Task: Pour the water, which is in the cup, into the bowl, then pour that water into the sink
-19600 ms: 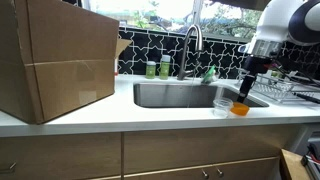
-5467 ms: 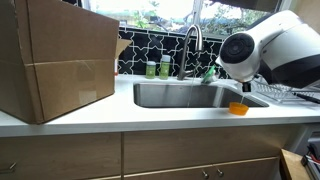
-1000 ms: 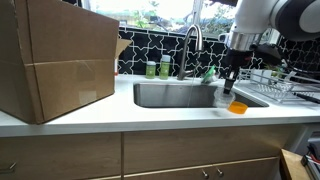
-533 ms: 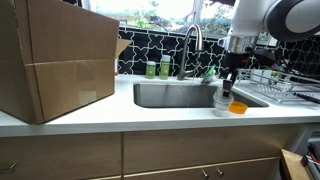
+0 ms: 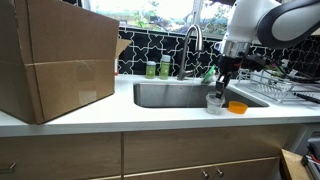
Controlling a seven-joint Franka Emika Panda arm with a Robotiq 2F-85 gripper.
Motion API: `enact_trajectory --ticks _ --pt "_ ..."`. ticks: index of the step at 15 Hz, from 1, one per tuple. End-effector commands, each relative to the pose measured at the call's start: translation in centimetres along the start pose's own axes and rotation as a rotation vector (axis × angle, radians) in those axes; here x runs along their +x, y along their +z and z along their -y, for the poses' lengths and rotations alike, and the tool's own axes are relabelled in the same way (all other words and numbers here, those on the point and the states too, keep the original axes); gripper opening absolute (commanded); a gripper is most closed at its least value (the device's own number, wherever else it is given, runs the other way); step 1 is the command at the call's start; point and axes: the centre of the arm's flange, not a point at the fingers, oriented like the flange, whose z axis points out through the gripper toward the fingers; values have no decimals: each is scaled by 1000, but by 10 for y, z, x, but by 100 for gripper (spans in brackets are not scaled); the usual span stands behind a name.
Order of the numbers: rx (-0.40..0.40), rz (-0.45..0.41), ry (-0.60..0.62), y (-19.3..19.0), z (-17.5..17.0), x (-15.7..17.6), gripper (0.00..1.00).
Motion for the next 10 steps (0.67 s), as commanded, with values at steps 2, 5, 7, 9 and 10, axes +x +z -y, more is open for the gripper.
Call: enact_trajectory --ticks 2,5,7,9,10 --pt "119 27 -5 14 -5 2 6" --pt "145 39 -6 16 -6 2 2" --pt "146 36 -5 13 -7 1 7" --pt "139 30 2 12 -8 0 37" --pt "138 27 2 10 -8 0 42"
